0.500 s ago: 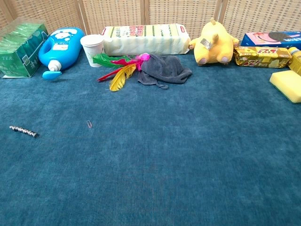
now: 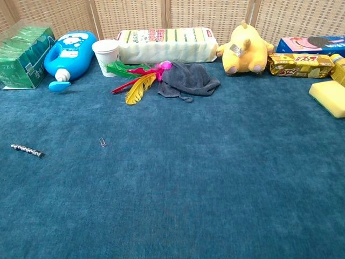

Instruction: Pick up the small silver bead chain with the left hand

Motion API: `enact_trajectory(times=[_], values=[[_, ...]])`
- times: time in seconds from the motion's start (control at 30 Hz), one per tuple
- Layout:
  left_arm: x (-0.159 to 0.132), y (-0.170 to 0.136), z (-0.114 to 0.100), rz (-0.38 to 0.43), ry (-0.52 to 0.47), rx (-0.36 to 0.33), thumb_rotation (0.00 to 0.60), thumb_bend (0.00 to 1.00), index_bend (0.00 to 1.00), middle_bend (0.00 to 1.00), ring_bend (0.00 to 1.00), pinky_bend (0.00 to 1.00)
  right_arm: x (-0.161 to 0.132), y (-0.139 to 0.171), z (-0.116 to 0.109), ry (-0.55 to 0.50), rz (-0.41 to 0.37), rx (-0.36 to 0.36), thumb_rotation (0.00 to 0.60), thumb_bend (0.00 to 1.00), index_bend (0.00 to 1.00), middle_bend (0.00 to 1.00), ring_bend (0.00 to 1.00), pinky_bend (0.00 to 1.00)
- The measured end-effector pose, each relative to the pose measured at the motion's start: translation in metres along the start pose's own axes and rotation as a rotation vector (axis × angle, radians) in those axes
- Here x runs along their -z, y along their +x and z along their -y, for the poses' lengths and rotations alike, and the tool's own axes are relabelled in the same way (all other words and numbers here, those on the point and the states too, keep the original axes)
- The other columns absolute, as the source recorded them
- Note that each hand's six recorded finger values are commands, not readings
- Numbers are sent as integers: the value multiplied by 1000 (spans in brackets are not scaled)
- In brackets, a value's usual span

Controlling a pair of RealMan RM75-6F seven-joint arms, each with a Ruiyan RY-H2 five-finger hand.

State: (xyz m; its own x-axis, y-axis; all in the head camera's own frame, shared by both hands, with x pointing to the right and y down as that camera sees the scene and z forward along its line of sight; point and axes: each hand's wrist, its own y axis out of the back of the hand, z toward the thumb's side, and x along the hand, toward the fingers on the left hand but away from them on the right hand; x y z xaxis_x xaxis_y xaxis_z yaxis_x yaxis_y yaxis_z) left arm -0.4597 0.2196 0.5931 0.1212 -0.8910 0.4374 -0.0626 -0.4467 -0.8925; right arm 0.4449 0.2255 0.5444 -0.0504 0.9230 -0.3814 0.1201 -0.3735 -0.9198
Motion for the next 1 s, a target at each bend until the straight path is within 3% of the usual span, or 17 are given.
enact_trajectory(times=[0.3, 0.57, 0.83, 1.0], values=[[-13, 28, 25, 88, 44, 57, 600, 374, 282, 0, 0, 0, 1, -1, 1, 4, 3, -15, 600, 0, 0, 0, 0, 0], [-22, 50, 37, 116, 131, 118, 600, 574, 292, 0, 0, 0, 1, -1, 2, -1, 2, -23, 600, 0, 0, 0, 0, 0], [-32, 58, 51, 124, 209, 169, 600, 586, 307, 0, 0, 0, 0, -1, 3, -12, -9, -29, 600, 0, 0, 0, 0, 0], [-42, 60, 63, 136, 197, 212, 600, 588, 327, 0, 0, 0, -1, 0, 4, -18, -15, -41, 600, 0, 0, 0, 0, 0]])
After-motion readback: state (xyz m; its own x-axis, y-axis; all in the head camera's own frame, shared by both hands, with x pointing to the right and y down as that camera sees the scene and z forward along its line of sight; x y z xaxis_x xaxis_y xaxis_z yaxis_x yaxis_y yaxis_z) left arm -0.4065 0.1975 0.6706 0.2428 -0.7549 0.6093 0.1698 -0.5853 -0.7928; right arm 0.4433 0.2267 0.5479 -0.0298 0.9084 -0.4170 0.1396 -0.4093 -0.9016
